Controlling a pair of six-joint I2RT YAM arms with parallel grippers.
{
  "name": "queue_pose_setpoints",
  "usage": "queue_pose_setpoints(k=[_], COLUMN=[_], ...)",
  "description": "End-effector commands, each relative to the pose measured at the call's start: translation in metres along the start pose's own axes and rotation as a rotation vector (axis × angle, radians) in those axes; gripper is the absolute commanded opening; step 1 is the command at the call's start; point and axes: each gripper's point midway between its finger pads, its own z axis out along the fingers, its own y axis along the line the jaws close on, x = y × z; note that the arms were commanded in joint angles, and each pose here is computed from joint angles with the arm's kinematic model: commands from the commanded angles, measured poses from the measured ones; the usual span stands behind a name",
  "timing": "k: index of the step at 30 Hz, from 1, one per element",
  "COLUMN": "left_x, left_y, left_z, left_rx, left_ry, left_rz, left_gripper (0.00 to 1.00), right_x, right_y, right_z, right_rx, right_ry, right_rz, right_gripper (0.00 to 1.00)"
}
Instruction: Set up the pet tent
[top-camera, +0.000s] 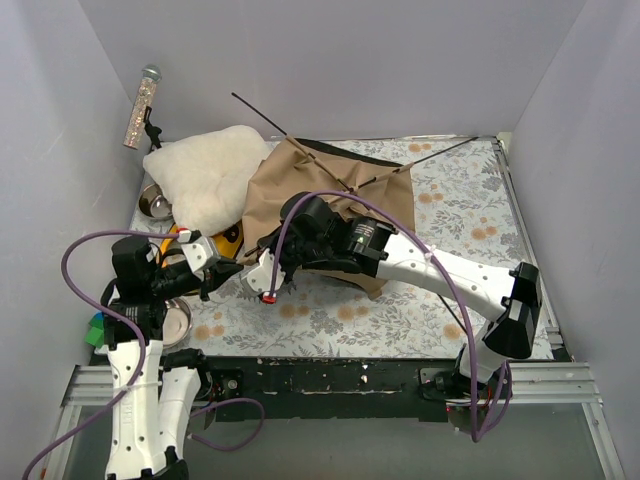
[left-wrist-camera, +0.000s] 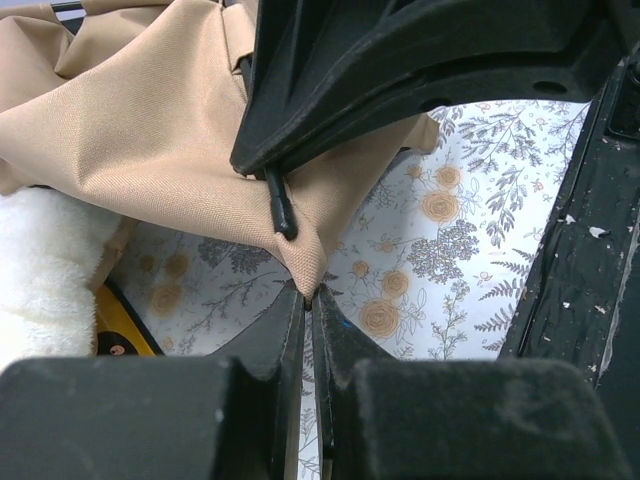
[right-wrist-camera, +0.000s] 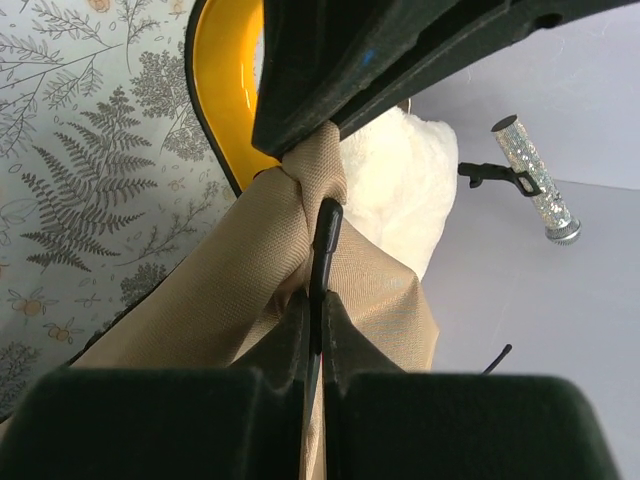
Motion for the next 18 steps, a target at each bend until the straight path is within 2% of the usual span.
queue_pose_setpoints(k=[1, 6, 11, 18], left_x=[-0.024, -0.018, -0.019, -0.007], left_y=[0.007, 0.016, 0.014, 0.004], left_z=[-0.001, 0.001, 0.002, 0.000], left_rx=[0.001, -0.031, -0.018, -0.017], left_ry=[-0.045, -0.034, -0.040, -0.035], left_rz=[0.063, 0.030, 0.030, 0.086], left_gripper=[0.00, 0.00, 0.00, 0.00], right_x=[-0.008, -0.023, -0.017, -0.011], right_y=[0.008, 0.010, 0.014, -0.028], right_z=[-0.020, -0.031, -0.024, -0.037], right_rx=[-0.025, -0.014, -0.031, 0.045], right_ry=[-0.027, -0.100, -0.076, -0.060], right_rz=[-0.123, -0.135, -0.136, 0.051], right_gripper=[0.01, 0.01, 0.01, 0.01])
